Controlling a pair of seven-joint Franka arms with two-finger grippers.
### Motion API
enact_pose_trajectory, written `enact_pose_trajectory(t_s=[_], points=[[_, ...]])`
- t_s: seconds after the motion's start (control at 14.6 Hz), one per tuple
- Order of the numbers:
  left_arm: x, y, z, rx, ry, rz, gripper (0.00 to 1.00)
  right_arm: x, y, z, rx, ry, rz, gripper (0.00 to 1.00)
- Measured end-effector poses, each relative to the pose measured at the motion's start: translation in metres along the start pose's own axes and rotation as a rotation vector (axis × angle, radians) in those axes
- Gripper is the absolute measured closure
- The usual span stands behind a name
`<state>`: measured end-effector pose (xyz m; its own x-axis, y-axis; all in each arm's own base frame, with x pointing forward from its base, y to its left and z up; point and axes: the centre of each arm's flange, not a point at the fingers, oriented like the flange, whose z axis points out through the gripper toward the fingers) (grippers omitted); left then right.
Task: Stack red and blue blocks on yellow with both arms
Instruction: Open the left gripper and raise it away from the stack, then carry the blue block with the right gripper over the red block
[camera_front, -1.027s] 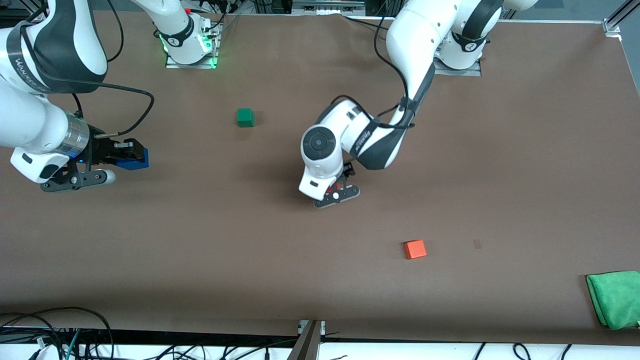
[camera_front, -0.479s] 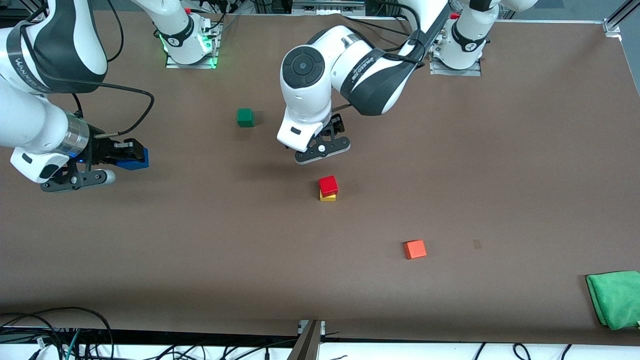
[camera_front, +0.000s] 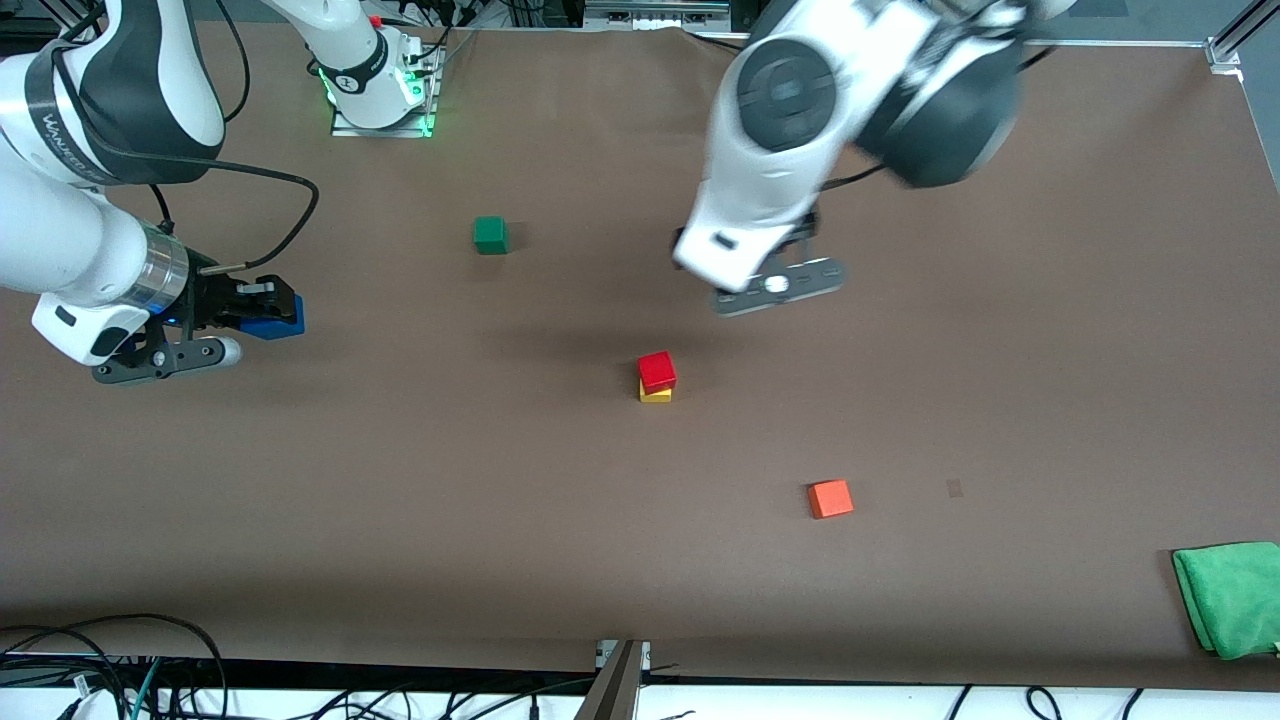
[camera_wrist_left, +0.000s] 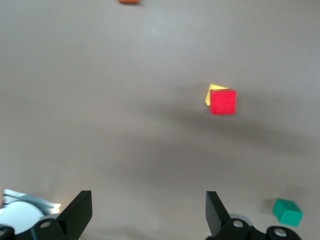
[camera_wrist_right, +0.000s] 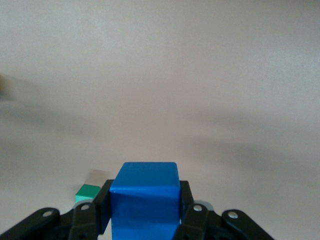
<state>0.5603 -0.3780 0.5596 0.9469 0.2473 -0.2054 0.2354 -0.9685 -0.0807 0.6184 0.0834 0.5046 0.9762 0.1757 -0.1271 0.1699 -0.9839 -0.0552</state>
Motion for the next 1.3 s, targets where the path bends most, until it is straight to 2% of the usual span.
enact_pose_trajectory(t_s=[0.27,0.62,1.03,1.3], points=[[0.022,-0.062,-0.027,0.011,-0.043,0.065,0.0,0.0,0.002,0.0,0.0,-0.001,0.004,0.44],[0.059,-0.164,-0.064,-0.031,-0.057,0.1,0.0,0.0,0.004,0.0,0.0,-0.003,0.008,0.44],[0.112,-0.277,-0.062,-0.076,-0.099,0.21,0.0,-0.001,0.005,0.0,0.0,-0.006,0.01,0.44],[0.13,-0.321,-0.054,-0.072,-0.106,0.272,0.0,-0.001,-0.001,0.001,0.001,-0.011,0.025,0.44]])
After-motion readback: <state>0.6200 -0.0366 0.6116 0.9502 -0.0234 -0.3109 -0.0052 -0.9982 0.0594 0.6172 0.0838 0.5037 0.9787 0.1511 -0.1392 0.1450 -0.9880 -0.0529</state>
